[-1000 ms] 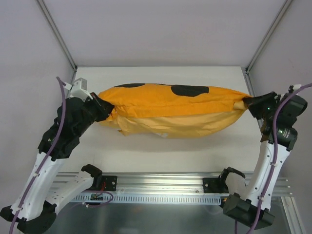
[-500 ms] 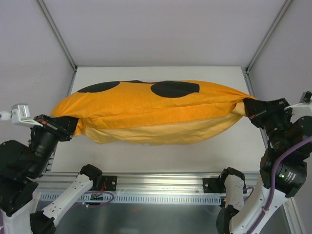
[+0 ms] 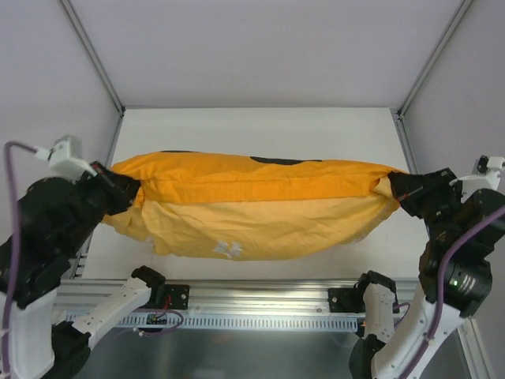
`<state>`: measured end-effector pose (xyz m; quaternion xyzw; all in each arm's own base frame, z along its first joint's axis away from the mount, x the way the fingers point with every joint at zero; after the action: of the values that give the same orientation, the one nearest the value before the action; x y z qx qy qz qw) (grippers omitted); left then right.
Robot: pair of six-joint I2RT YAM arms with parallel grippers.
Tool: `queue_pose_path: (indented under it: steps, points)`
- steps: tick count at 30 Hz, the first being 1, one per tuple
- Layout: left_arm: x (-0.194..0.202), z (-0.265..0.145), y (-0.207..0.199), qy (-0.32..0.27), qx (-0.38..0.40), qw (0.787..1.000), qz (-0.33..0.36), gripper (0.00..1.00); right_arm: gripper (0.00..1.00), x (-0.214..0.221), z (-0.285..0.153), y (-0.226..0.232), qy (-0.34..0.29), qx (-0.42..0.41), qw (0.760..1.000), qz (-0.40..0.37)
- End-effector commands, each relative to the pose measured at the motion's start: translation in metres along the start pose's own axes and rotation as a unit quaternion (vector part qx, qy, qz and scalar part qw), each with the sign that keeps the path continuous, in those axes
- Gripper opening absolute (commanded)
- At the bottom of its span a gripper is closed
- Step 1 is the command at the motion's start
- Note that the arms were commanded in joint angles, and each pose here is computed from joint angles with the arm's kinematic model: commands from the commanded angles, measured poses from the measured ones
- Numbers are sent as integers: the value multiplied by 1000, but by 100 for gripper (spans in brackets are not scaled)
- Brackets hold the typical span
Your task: Remove the pillowcase from the pillow
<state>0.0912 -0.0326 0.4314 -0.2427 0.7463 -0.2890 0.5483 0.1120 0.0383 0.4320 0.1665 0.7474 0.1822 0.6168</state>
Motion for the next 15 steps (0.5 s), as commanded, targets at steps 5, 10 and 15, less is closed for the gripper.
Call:
queue_pose_path:
  steps: [5, 10, 15]
  points:
    - [23, 146, -12, 82, -113, 989, 44, 0, 1, -5, 151, -90, 75, 101, 991, 40]
    - [19, 264, 16, 167, -124, 978, -30, 93, 64, 8, 259, -107, 192, 146, 970, 3]
    - [9, 311, 22, 181, -149, 972, -5, 99, 88, -4, 274, -91, 217, 160, 962, -36]
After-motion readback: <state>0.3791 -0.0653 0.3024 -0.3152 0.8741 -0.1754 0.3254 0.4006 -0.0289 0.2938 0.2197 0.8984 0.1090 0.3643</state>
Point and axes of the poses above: each gripper's point midway between its finger pads, its own z axis out along the fingers, its own y axis along the line the jaws close on, x = y × z, the point moved 5 cm from there along -z, back along the fingers, and after that the axes turned 14 degrees about -z, right-handed, at the moved point
